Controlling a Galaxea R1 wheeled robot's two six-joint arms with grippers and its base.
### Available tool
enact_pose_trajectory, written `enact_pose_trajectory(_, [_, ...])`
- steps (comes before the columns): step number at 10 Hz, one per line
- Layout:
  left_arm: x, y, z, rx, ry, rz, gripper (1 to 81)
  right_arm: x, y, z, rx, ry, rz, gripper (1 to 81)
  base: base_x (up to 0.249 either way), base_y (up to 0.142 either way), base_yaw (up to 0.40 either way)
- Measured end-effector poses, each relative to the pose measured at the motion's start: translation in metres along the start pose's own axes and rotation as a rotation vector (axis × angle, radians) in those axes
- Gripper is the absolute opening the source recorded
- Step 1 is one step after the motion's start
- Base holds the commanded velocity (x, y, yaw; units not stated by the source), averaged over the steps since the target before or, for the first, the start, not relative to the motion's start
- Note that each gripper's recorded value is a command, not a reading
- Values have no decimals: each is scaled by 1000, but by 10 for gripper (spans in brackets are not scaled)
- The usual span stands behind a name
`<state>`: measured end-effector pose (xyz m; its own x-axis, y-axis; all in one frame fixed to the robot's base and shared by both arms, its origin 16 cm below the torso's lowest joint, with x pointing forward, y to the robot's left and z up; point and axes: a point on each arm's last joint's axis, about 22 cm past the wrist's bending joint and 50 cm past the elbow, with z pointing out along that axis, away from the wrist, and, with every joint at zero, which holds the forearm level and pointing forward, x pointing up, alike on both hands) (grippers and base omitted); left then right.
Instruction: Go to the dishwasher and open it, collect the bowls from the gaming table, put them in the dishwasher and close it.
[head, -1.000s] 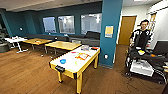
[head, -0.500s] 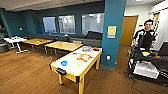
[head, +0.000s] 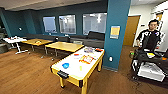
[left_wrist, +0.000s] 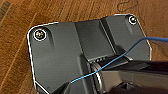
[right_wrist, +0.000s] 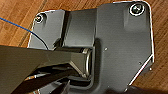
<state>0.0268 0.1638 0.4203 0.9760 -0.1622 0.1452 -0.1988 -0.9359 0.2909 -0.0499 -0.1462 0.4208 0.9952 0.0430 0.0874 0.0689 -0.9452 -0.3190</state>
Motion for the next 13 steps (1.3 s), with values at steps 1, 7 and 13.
enact_pose_trajectory(1, [0,0,0,0,0,0,811,0,0,0,0,0,0,811,164,119,0])
enact_pose_trajectory(7, [0,-2,0,3,0,0,811,0,0,0,0,1,0,811,162,119,0])
enact_pose_trajectory(13, [-3,-1,0,1,-3,-1,811,2,2,0,-3,2,-1,811,124,136,0])
